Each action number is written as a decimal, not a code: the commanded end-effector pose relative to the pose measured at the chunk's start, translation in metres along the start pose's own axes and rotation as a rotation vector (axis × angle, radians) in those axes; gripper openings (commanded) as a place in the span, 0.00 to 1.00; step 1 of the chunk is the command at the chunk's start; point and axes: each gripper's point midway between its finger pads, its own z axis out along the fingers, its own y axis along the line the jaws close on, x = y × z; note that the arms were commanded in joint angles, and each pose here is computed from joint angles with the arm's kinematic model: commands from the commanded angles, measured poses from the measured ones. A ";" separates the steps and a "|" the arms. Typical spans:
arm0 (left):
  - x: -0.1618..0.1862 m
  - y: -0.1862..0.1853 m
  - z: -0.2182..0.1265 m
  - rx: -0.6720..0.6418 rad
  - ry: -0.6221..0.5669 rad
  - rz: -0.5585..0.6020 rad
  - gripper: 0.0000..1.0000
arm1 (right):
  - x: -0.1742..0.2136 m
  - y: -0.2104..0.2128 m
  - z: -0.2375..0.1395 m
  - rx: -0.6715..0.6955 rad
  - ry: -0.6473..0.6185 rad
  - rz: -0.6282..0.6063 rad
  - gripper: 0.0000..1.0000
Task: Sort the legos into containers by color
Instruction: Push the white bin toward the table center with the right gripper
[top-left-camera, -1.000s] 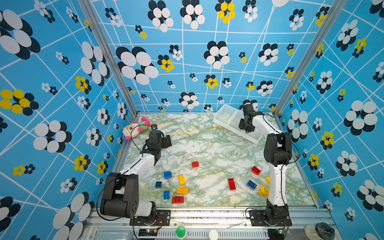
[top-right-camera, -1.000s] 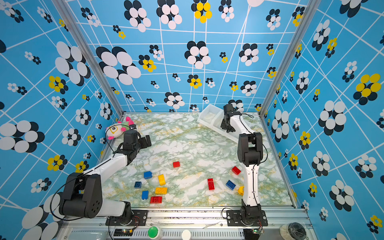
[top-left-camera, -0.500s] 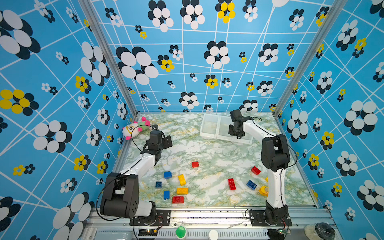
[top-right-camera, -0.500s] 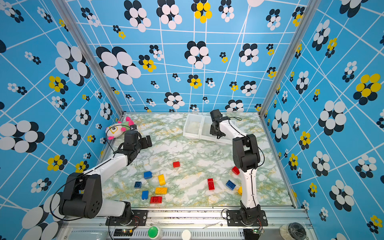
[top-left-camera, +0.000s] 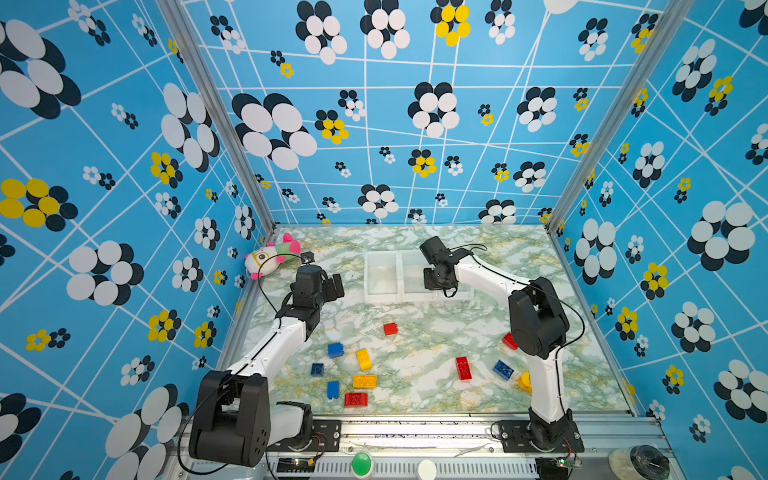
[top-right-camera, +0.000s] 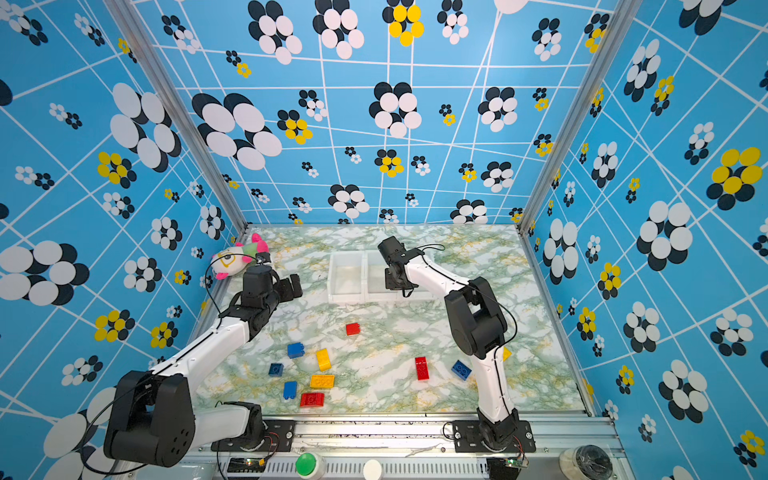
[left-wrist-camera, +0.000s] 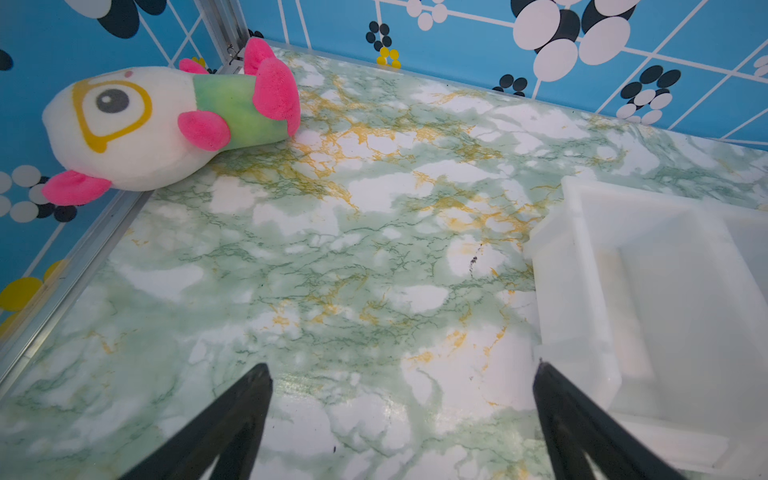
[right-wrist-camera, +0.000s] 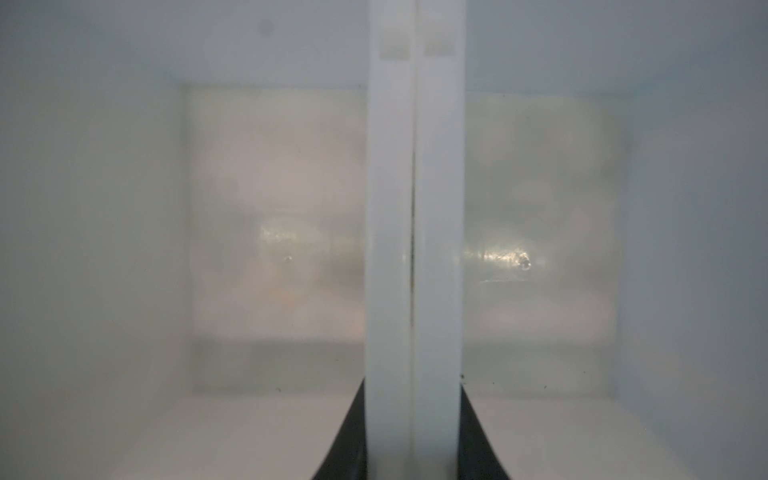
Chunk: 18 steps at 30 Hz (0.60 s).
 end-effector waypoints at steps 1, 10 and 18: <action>0.005 -0.003 -0.008 0.005 0.013 -0.002 0.99 | 0.038 0.010 0.011 0.030 0.130 -0.047 0.24; 0.005 -0.014 -0.020 0.017 0.015 0.022 0.99 | 0.044 0.028 -0.004 0.039 0.140 -0.076 0.28; 0.006 -0.033 -0.031 0.041 0.014 0.054 0.99 | 0.021 0.019 -0.045 0.040 0.043 -0.074 0.69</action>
